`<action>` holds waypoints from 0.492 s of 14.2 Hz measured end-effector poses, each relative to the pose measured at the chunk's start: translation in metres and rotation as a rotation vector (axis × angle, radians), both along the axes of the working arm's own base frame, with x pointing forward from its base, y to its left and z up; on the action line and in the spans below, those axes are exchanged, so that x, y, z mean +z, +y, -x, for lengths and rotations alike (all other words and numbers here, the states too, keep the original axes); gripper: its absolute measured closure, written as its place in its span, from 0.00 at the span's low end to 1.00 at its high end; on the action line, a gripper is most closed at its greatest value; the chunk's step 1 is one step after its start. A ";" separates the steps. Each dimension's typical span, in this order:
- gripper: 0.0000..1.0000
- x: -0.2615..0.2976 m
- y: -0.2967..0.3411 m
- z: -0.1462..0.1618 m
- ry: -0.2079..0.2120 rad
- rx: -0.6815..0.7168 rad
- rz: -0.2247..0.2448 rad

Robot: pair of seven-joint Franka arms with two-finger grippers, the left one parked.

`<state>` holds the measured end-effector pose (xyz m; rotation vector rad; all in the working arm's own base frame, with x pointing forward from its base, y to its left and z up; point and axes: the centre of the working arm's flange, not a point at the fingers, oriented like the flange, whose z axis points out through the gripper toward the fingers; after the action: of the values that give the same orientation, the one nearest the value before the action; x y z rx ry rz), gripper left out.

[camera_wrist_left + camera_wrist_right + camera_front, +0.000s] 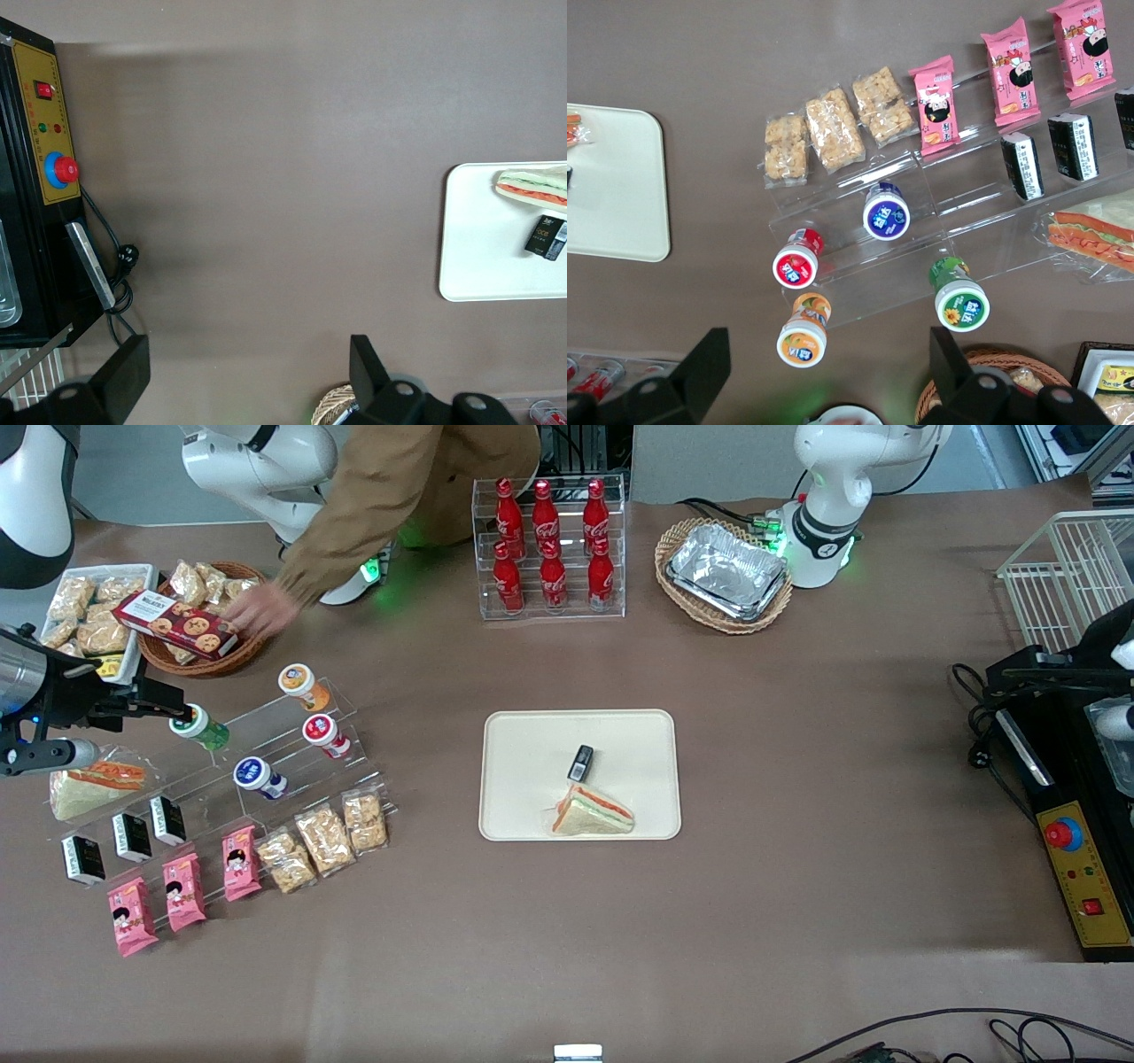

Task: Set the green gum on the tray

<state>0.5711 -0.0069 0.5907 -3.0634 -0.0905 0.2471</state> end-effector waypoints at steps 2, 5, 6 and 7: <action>0.00 0.000 0.000 0.000 0.000 0.000 0.000; 0.00 0.000 -0.001 0.000 0.001 -0.001 0.001; 0.00 0.000 -0.001 0.000 0.001 -0.002 0.001; 0.00 0.000 -0.001 0.000 0.001 -0.002 0.001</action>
<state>0.5712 -0.0083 0.5904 -3.0647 -0.0868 0.2481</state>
